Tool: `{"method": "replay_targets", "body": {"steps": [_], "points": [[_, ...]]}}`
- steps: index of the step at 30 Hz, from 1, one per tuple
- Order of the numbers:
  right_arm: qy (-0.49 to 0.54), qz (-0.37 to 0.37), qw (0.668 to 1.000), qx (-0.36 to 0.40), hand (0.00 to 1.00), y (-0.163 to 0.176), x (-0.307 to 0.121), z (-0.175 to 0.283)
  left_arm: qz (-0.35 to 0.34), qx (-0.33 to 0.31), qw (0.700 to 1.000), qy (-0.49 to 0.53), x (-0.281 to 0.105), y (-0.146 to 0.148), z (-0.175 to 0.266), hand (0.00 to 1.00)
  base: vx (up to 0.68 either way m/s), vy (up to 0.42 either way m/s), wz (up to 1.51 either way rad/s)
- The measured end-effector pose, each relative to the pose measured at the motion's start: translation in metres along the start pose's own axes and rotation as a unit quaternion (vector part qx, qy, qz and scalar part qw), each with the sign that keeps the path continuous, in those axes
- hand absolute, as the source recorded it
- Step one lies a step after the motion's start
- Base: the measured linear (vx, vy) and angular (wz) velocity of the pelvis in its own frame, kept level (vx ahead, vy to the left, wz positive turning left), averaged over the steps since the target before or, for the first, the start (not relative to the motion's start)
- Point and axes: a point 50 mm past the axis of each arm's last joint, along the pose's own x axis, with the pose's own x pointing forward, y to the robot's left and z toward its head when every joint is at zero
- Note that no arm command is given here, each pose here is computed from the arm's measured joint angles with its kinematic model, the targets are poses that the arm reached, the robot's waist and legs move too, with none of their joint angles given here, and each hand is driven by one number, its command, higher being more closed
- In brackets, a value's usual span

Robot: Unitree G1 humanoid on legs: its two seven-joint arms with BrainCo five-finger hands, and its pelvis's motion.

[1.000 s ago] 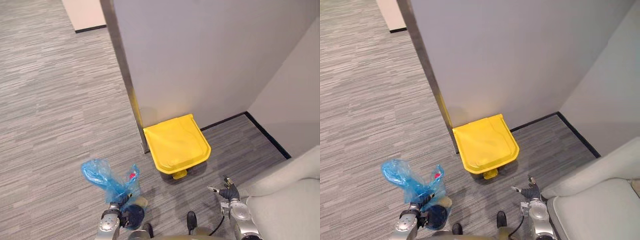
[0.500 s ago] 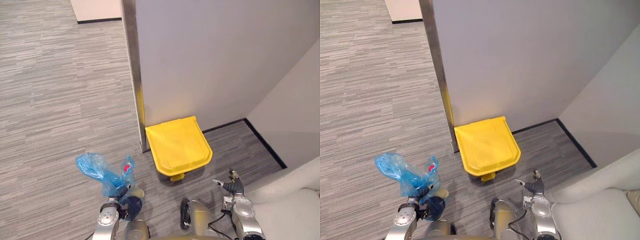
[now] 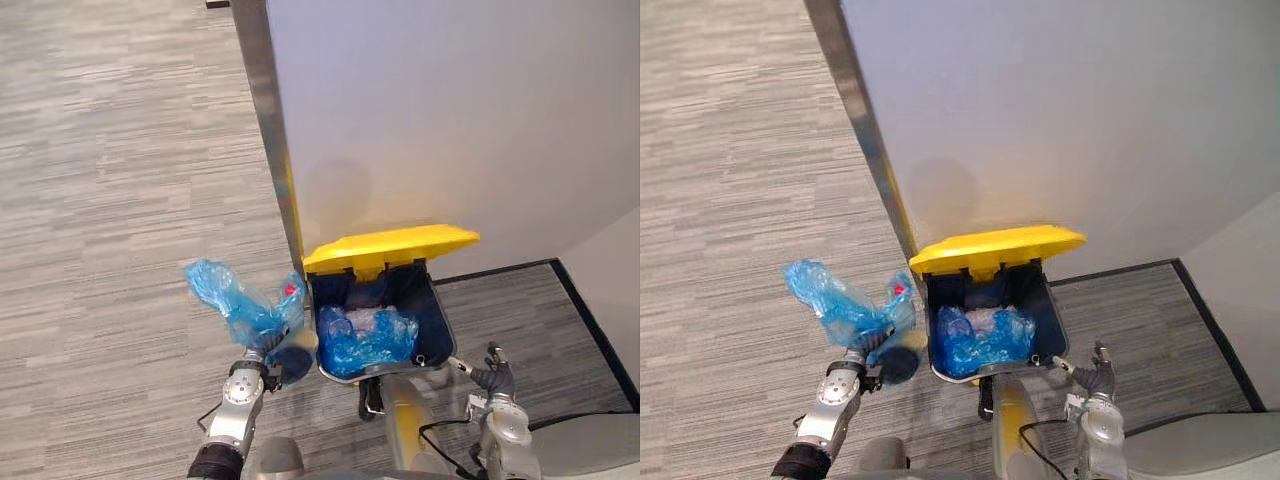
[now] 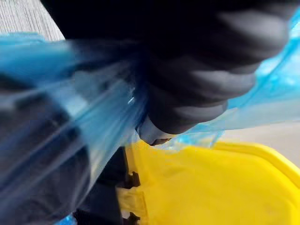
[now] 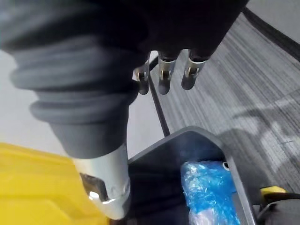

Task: Gather rubbish on tea table into small bin, then transfer packed bag to large trash can.

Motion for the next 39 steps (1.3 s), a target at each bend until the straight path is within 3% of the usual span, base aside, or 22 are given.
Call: {"method": "replay_targets", "body": {"steps": [4,9,20,24,31,39], "points": [[0.001,0.035,0.999,0.006,0.00,0.017,-0.002,0.000,-0.001,-0.006,1.000,-0.008,0.000,-0.003,0.003,1.00,-0.03,-0.118,0.32],[0.005,0.130,0.991,-0.027,0.00,0.058,-0.006,-0.001,0.008,-0.008,1.000,0.023,-0.010,0.001,-0.016,1.00,-0.06,-0.179,0.40],[-0.127,0.250,0.955,-0.095,0.00,0.135,0.010,0.082,-0.003,0.001,1.000,0.012,0.002,-0.004,-0.007,1.00,-0.05,-0.174,0.62],[-0.204,0.231,0.944,-0.119,0.00,0.135,0.029,0.140,0.007,0.005,1.000,-0.008,0.007,0.003,0.002,1.00,-0.10,-0.086,0.85],[-0.298,0.145,0.936,-0.119,0.00,0.097,0.052,0.236,0.022,0.028,0.999,-0.032,0.013,0.025,0.014,1.00,-0.09,-0.023,0.30],[-0.322,0.122,0.931,-0.120,0.00,0.087,0.053,0.258,0.029,0.035,0.998,-0.041,0.016,0.035,0.020,1.00,0.03,0.011,-0.03]]}}
